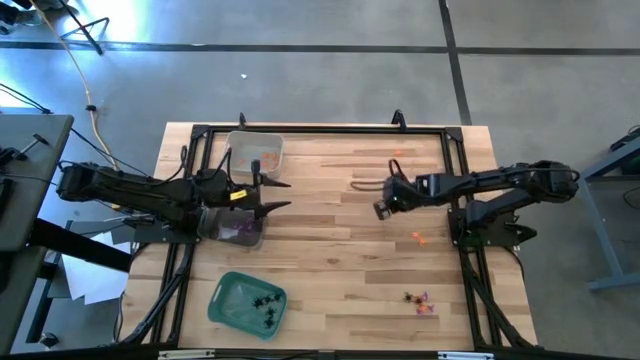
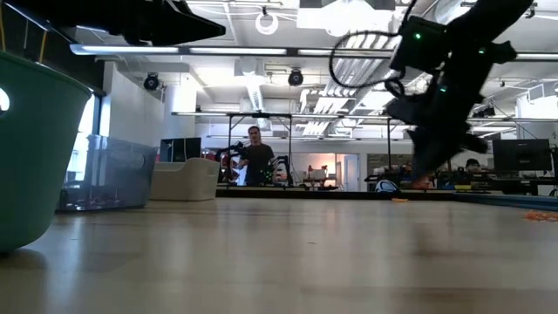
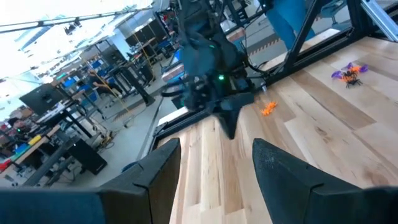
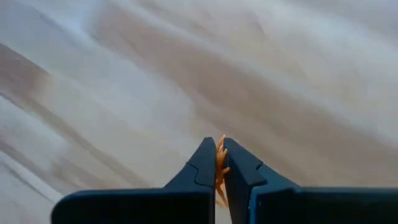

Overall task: Sort Halloween decoration
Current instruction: Put the middle right orange spider into the gray bin

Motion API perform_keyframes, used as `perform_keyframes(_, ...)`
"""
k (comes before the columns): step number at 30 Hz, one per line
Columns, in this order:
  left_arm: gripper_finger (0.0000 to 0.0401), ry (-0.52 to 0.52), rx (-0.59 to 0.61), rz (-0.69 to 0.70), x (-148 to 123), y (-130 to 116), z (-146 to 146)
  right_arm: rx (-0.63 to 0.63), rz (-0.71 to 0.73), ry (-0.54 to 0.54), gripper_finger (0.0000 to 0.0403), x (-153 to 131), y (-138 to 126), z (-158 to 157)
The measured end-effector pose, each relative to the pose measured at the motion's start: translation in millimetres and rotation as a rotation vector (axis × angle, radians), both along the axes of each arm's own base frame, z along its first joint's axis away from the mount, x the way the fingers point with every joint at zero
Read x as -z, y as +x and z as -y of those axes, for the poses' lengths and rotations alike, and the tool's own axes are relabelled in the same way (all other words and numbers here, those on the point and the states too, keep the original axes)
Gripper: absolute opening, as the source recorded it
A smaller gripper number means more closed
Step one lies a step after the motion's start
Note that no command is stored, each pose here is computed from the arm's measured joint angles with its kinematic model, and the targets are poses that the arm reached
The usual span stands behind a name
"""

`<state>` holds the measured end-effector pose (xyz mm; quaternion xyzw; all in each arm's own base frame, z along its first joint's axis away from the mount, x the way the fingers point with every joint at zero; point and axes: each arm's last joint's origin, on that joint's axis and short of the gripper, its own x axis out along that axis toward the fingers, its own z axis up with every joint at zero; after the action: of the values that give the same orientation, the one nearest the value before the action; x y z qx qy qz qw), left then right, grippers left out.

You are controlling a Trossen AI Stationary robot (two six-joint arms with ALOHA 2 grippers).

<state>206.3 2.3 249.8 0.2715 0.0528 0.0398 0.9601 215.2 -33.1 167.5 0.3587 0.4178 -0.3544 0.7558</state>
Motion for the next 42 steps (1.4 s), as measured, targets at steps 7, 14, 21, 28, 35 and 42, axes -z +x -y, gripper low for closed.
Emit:
perform_keyframes(7,0.0186,-0.02,-0.008,-0.034,-2,-10,-1,-0.091,0.337,-0.157,0.0003,-32,30,30)
perform_keyframes(14,0.0186,-0.037,-0.01,-0.053,-4,-18,-1,-0.2,0.413,-0.248,0.0003,-48,62,61)
perform_keyframes(21,0.0186,-0.046,-0.012,-0.074,-5,-28,-1,-0.311,0.362,-0.337,0.0003,-47,125,102)
perform_keyframes(28,0.0186,-0.08,-0.019,-0.125,-4,-42,-1,-0.46,0.469,-0.379,0.0003,-61,195,136)
perform_keyframes(35,0.0186,-0.071,-0.019,-0.152,-5,-53,-1,-0.557,0.555,-0.38,0.0003,-65,246,155)
perform_keyframes(42,0.0186,-0.072,-0.019,-0.176,-4,-62,-1,-0.571,0.554,-0.358,0.0003,-49,276,167)
